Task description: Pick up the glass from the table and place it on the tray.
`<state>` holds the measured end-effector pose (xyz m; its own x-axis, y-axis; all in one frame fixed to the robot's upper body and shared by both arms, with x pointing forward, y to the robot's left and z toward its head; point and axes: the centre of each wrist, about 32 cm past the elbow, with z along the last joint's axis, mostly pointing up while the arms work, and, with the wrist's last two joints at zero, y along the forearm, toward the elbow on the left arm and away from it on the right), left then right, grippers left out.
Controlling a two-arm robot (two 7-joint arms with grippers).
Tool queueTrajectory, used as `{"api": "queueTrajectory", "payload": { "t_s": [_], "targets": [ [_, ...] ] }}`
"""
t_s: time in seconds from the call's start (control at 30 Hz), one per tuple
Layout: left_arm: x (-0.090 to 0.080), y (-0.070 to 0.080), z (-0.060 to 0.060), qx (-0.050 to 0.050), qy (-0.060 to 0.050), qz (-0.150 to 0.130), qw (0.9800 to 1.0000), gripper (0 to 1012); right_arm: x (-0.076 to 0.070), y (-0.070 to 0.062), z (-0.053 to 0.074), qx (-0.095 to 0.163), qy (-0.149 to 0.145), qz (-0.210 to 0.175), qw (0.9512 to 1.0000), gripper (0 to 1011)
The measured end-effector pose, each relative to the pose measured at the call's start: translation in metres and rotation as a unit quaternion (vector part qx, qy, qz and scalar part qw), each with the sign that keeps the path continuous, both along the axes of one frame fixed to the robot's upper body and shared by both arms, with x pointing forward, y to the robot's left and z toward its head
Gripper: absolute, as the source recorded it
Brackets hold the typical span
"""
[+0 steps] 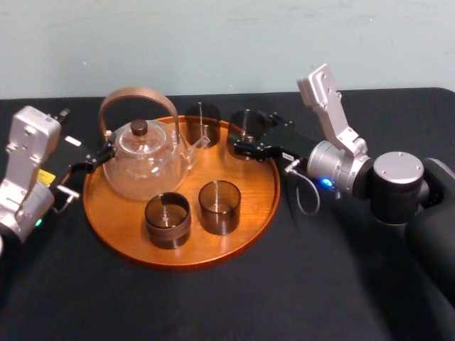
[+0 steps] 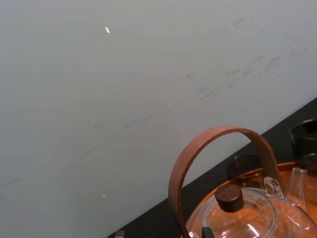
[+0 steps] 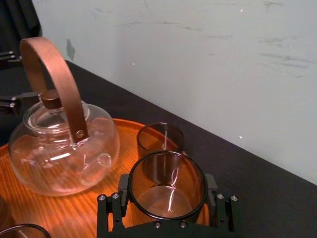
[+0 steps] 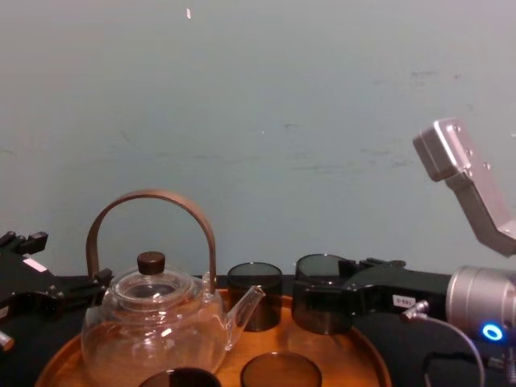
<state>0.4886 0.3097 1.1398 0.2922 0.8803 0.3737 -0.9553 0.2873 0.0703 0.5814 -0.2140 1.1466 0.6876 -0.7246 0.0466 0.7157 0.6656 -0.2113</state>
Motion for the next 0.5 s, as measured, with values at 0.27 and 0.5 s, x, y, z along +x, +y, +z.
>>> {"api": "queueTrajectory", "payload": {
  "t_s": [0.27, 0.5],
  "targets": [
    [0.0, 0.0, 0.0, 0.0, 0.0, 0.0, 1.0, 1009, 0.0002, 0.0072, -0.0035, -0.004, 0.003, 0.009, 0.9999, 904],
    [0.0, 0.0, 0.0, 0.0, 0.0, 0.0, 1.0, 1010, 0.0006, 0.0103, -0.0063, -0.006, 0.006, 0.013, 0.9999, 904]
  ]
}}
